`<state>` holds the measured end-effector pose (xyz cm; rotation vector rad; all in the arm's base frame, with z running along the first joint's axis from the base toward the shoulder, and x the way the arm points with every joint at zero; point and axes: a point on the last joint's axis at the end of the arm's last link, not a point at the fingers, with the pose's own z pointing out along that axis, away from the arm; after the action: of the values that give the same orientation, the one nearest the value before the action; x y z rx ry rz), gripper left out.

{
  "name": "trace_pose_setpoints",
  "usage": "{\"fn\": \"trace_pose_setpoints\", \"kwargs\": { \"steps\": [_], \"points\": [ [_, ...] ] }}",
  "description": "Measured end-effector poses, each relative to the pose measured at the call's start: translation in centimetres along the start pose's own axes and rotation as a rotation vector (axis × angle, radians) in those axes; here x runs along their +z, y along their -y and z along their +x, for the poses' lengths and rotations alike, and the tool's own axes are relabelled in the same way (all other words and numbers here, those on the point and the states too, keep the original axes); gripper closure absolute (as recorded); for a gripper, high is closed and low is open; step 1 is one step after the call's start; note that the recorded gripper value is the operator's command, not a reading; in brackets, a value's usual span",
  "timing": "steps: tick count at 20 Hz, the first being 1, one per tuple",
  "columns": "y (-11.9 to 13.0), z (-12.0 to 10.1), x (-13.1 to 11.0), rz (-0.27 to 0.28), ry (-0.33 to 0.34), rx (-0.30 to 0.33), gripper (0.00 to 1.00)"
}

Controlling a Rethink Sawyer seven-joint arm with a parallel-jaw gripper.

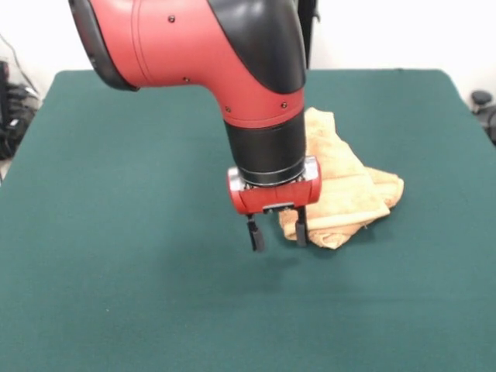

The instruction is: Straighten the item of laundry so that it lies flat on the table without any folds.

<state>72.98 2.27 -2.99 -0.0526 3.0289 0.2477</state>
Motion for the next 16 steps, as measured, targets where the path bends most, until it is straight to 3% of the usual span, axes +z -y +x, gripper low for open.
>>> {"fn": "trace_pose_setpoints", "kwargs": {
  "steps": [11,16],
  "points": [
    [-1.1,0.0,1.6,-0.063,-0.025,0.024,0.00],
    [-1.5,-0.1,1.4,-0.083,-0.093,0.029,0.00]
  ]
}}
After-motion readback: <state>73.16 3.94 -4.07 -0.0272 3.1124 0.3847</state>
